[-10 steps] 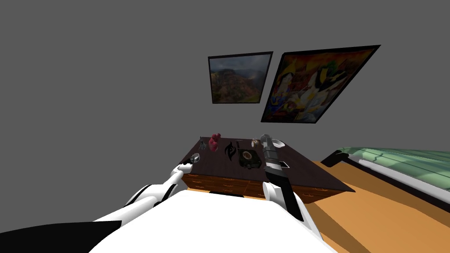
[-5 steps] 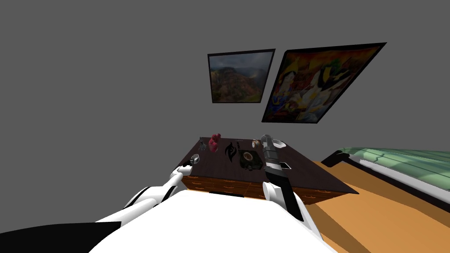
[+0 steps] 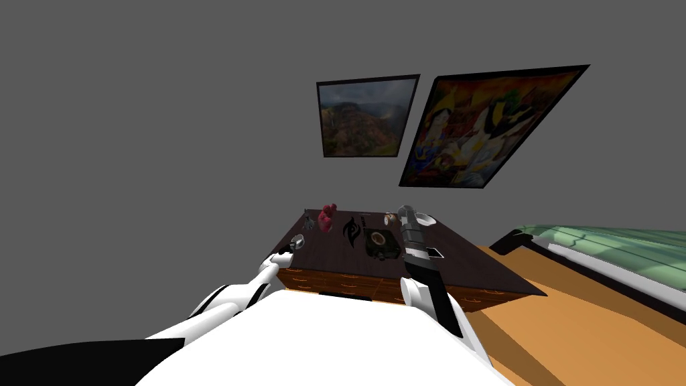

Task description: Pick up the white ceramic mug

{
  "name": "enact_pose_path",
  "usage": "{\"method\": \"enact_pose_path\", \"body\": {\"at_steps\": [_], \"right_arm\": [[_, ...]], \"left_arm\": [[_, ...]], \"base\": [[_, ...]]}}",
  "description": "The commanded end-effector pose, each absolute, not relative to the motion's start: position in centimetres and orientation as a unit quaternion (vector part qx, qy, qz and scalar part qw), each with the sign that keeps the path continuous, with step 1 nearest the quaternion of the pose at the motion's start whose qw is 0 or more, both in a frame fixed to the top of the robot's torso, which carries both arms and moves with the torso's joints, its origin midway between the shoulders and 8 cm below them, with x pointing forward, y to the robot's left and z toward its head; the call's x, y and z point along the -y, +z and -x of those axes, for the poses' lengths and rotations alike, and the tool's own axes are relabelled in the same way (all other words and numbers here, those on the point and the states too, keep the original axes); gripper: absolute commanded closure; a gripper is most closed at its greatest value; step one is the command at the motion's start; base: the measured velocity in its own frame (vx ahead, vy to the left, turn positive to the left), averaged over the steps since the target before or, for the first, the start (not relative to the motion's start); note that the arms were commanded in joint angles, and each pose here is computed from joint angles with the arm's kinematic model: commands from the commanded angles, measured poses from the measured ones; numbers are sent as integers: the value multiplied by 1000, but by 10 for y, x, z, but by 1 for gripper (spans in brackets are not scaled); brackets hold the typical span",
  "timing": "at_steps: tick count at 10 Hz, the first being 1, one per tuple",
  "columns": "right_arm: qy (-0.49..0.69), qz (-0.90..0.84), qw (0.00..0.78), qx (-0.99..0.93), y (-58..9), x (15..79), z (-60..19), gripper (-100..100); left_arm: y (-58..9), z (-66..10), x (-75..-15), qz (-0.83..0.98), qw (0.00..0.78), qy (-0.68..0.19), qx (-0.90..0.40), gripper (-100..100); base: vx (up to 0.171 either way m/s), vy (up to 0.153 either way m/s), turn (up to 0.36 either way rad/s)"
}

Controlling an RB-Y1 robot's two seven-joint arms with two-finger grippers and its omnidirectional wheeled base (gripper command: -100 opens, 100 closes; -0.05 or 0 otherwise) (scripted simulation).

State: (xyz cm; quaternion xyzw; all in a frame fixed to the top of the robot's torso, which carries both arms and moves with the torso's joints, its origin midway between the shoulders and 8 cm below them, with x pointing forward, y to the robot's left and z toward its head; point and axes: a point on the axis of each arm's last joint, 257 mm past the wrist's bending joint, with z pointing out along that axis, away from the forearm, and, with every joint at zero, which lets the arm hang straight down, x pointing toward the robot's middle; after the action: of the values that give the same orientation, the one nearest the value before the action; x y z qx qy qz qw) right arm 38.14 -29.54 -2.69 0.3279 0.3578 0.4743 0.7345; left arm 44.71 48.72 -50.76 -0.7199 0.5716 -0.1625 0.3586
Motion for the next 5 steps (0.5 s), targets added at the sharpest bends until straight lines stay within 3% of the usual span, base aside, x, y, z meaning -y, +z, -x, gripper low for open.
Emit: {"method": "enact_pose_path", "body": {"at_steps": [1,4,5], "right_arm": [[474,-328,734,-358,-27,295,-381,0],[474,-328,734,-358,-27,295,-381,0],[474,-328,734,-358,-27,295,-381,0]], "left_arm": [[-498,-459,-491,722,359,-161,-570,100],[-497,-458,-491,722,358,-161,-570,100],[-498,-458,-491,722,358,-160,-570,0]], "base": [[-49,-34,20],[-37,-19,3],[0,0,0]]}}
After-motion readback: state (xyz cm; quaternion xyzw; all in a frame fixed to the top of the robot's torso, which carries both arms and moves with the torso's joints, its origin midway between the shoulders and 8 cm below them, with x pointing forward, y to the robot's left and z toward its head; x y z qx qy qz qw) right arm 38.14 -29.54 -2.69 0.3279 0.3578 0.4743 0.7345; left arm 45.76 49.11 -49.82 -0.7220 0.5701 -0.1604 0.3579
